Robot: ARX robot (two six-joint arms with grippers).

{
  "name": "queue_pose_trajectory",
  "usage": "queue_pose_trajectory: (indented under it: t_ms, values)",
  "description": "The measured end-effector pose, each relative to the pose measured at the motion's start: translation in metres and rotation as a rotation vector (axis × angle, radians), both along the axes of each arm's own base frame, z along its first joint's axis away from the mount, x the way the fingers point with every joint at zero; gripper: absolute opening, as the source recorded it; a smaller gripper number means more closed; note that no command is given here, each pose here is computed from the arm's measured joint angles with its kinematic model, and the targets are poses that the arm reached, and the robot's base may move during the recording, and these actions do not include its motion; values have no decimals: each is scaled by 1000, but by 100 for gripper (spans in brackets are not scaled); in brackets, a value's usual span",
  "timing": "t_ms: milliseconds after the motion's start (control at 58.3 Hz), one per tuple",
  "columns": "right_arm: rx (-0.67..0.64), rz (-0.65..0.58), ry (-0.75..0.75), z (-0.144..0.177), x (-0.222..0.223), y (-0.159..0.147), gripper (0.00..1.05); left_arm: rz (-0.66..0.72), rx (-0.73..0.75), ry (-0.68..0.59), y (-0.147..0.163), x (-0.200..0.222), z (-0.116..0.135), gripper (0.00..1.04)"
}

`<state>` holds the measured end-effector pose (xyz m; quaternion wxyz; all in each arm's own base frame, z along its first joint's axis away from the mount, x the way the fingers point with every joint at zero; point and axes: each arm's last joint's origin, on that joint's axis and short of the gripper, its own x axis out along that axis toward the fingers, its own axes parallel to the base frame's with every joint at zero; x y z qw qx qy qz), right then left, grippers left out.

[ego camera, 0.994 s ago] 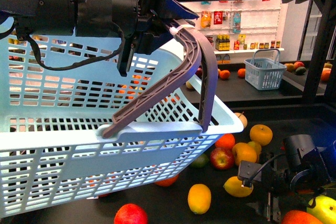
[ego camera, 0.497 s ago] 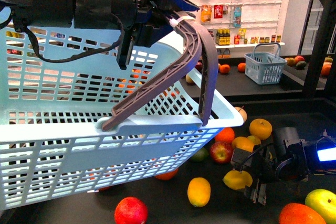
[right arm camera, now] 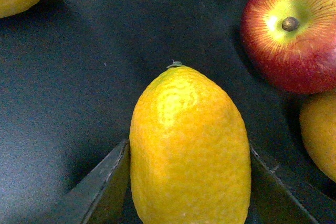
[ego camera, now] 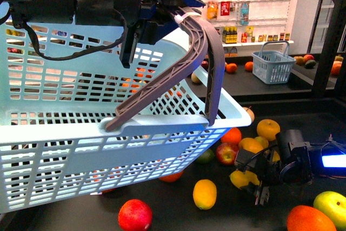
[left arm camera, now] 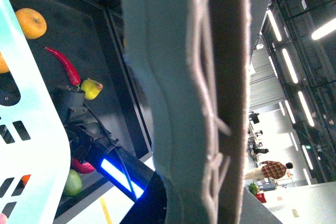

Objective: Pick lemon from shelf

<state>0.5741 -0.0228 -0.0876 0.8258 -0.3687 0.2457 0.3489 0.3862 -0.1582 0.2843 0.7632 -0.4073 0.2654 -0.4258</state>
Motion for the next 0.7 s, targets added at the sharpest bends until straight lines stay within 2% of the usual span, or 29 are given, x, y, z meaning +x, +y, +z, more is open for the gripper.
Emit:
queue_pose_trajectory:
  t_ms: [189,309,497,566,703]
  values:
    - [7,-33,-23,7,-9,-4,48,0,0,0,0,0,0,8]
    - [22,-92,-81,28,-15,-12,48,0,0,0,0,0,0,8]
    - [83,-215,-264,114,-29,-32,47,0,0,0,0,0,0,8]
    - [139,-263,-327,157,-42,-37,47,0,0,0,0,0,0,8]
    - [262,-319,-374,220,-71,-37,47,0,0,0,0,0,0,8]
